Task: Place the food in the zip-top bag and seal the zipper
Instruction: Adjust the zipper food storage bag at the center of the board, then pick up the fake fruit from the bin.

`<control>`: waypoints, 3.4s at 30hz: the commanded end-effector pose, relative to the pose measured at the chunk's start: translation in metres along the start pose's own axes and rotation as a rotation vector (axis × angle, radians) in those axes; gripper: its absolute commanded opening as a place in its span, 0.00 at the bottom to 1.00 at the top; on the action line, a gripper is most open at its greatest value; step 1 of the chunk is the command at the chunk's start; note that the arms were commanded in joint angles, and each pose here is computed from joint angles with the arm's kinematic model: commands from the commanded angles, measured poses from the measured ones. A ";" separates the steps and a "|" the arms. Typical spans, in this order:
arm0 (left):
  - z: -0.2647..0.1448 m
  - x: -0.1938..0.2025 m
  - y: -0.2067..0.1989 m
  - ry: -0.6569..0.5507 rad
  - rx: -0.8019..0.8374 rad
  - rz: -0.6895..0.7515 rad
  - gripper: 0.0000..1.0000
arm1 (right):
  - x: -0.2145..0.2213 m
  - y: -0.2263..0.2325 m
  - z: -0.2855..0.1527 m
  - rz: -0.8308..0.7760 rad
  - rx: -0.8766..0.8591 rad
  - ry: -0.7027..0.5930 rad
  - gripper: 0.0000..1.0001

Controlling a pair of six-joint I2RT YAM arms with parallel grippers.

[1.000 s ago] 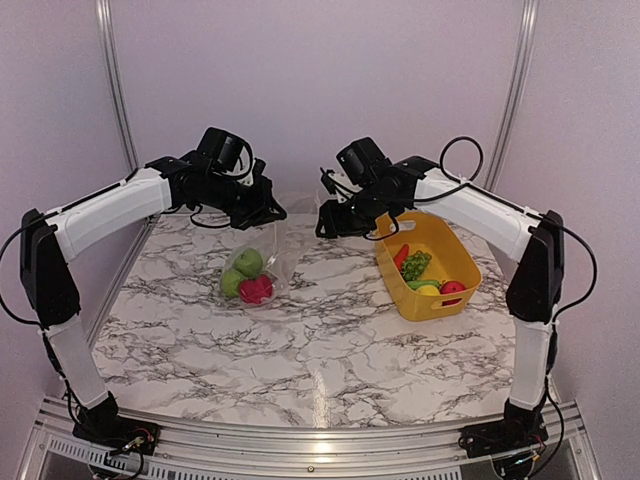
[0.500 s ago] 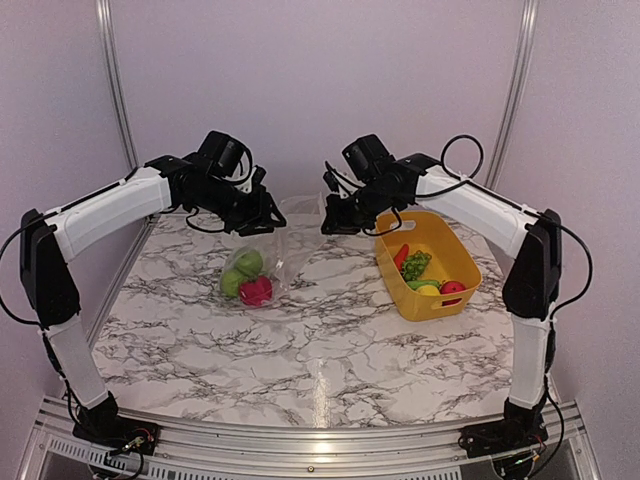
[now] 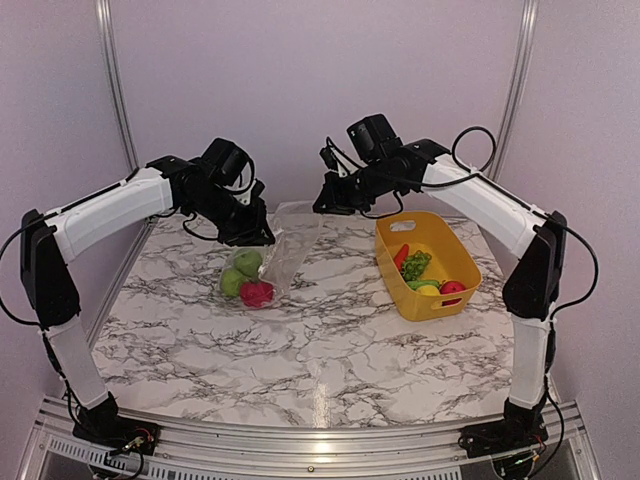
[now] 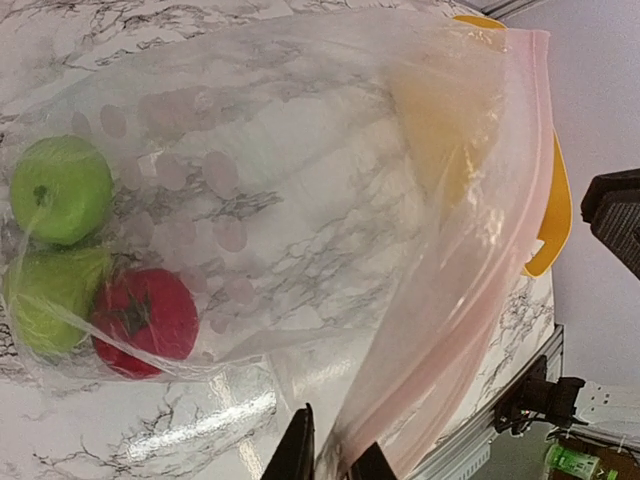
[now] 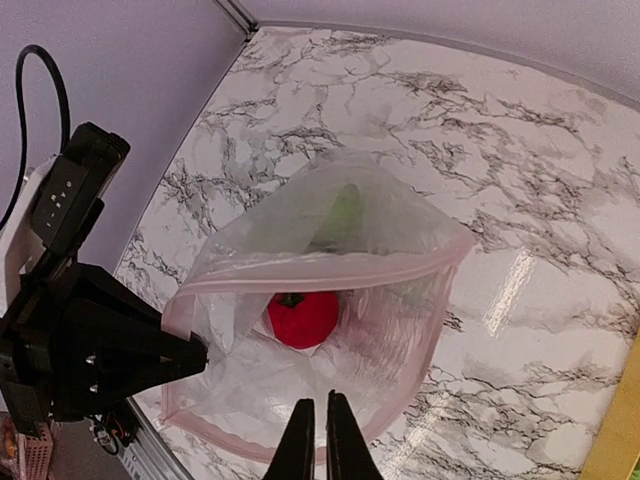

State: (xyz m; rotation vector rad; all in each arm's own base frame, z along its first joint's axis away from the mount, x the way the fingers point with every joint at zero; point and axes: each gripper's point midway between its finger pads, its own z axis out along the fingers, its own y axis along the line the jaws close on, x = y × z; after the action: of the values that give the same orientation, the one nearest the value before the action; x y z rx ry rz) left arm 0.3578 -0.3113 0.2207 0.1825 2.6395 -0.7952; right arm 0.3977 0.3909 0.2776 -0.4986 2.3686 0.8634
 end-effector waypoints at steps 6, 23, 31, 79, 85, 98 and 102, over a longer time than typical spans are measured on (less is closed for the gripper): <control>-0.056 -0.034 0.012 -0.136 -0.237 0.053 0.00 | -0.019 0.001 -0.017 0.013 -0.007 -0.057 0.29; -0.028 -0.025 0.006 -0.070 -0.175 0.060 0.00 | -0.004 -0.159 -0.075 0.074 0.419 -0.105 0.74; -0.012 -0.020 -0.009 -0.063 -0.050 0.058 0.00 | 0.026 -0.190 -0.089 0.095 0.488 -0.048 0.67; 0.000 -0.013 -0.010 -0.038 -0.013 0.049 0.00 | 0.198 -0.266 -0.060 0.202 0.659 0.518 0.91; 0.000 -0.013 -0.010 -0.040 -0.014 0.053 0.00 | 0.202 -0.268 -0.056 0.204 0.658 0.535 0.81; 0.002 -0.016 -0.010 -0.041 -0.013 0.057 0.00 | 0.158 -0.259 -0.066 0.175 0.663 0.459 0.60; 0.002 -0.017 -0.009 -0.042 -0.015 0.057 0.00 | 0.123 -0.252 -0.078 0.157 0.680 0.388 0.59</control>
State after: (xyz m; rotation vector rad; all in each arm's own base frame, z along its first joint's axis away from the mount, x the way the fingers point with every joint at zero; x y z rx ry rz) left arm 0.3701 -0.3202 0.2288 0.2218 2.5996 -0.7591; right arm 0.3805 0.1389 0.0986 -0.2334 2.9547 -0.0092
